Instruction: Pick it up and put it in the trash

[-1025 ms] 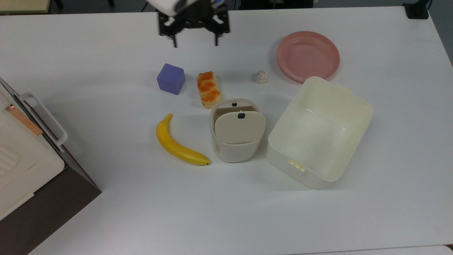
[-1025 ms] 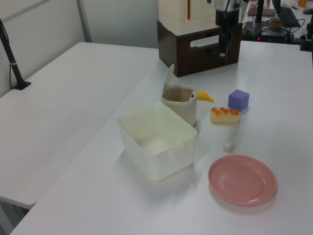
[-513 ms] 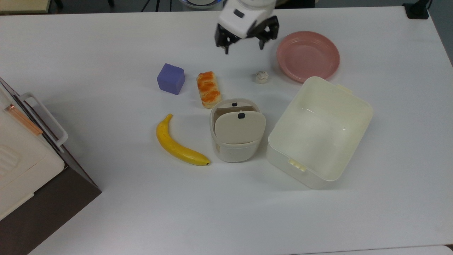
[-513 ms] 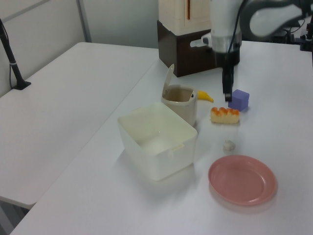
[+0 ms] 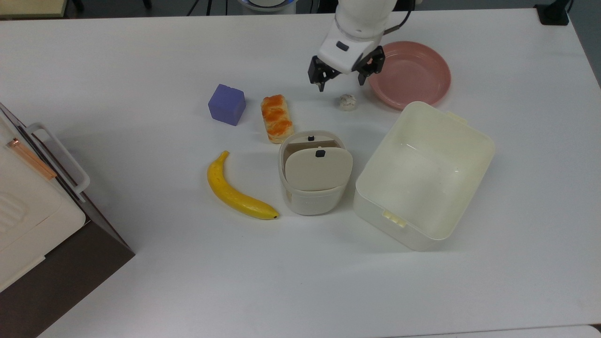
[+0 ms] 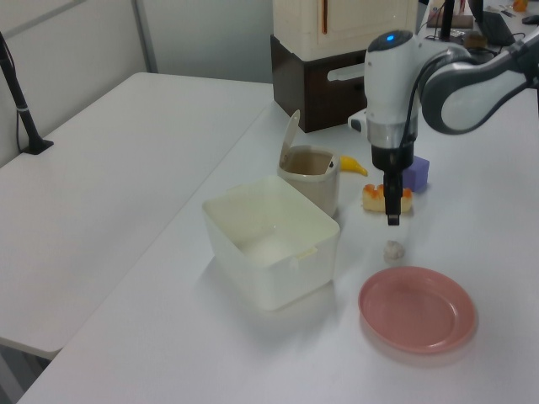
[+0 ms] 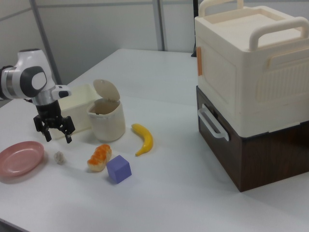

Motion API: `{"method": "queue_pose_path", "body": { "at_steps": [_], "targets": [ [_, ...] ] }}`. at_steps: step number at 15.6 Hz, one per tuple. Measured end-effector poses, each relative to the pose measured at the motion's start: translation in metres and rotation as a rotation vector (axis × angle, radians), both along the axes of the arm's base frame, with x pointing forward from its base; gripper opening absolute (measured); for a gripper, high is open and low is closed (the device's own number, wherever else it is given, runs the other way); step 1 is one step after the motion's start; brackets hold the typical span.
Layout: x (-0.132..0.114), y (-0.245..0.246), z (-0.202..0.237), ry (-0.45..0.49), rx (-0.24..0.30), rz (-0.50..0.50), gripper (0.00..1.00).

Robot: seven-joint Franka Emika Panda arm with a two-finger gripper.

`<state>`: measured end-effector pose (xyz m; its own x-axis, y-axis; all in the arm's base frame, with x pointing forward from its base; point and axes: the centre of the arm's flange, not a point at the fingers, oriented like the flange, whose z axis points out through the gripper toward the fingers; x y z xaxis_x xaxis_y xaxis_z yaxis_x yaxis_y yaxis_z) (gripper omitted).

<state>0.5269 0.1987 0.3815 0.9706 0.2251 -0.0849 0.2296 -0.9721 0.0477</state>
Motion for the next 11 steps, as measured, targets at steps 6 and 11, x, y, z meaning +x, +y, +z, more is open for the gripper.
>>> {"method": "queue_pose_path", "body": {
  "at_steps": [6,11],
  "targets": [
    [-0.008,0.024,-0.051,0.003,-0.014,0.043,0.88],
    [-0.011,0.031,-0.064,0.02,-0.024,0.056,0.62]
  ]
}}
